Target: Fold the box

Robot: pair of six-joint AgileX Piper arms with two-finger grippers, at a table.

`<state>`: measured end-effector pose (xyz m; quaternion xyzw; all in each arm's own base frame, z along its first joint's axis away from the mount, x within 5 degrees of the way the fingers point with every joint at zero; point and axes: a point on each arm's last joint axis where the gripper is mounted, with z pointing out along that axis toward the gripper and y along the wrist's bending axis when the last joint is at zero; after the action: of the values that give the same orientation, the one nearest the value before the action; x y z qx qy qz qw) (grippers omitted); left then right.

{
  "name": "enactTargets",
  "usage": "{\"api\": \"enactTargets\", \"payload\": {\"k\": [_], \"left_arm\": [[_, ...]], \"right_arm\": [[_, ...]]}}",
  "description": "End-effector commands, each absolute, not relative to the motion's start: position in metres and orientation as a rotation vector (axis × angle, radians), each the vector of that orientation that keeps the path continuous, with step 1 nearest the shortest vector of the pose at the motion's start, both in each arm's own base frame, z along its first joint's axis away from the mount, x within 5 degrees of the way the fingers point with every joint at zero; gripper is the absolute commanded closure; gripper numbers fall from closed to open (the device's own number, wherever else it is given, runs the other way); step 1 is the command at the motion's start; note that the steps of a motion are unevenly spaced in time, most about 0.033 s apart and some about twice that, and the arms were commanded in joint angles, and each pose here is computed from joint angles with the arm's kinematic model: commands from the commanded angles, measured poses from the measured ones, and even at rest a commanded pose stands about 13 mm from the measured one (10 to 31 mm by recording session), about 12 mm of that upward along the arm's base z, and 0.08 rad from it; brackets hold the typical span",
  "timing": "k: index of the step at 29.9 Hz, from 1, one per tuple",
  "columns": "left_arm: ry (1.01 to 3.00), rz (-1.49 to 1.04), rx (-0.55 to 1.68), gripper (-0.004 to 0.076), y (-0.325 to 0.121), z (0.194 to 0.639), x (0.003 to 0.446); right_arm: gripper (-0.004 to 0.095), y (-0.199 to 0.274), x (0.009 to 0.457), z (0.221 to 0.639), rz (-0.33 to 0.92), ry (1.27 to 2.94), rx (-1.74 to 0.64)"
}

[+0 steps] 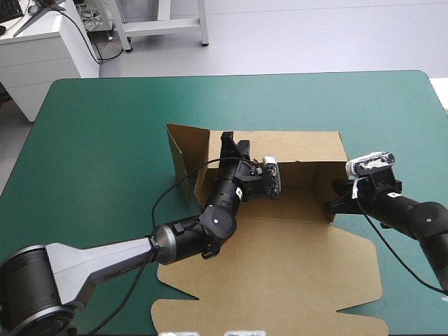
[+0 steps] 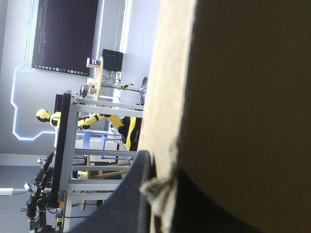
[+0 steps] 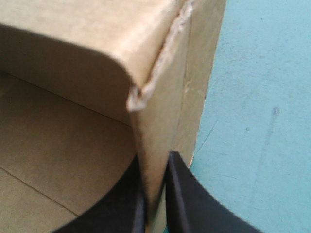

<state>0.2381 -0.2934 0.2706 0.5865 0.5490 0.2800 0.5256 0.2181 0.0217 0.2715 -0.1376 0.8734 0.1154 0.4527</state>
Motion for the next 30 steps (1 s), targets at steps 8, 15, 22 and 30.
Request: {"api": "enactTargets", "payload": {"k": [8,15,22,30], "left_arm": [[1.358,0.563,1.393,0.0732,-0.296,0.273,0.234],[1.358,0.563,1.393,0.0646,-0.296,0.273,0.234],[1.306,0.585,1.41,0.0311,-0.297,0.275,0.234],[1.224,0.658,1.468,0.0373,-0.297,0.283,0.228]], "right_arm": [[0.0903,0.026,0.24,0.282,0.304,2.227,-0.409],[0.0903,0.027,0.242,0.283,0.306,2.233,-0.421],[0.0903,0.024,0.241,0.28,0.273,2.269,-0.418],[0.0903,0.021,0.245,0.278,0.254,2.293,-0.373]]}}
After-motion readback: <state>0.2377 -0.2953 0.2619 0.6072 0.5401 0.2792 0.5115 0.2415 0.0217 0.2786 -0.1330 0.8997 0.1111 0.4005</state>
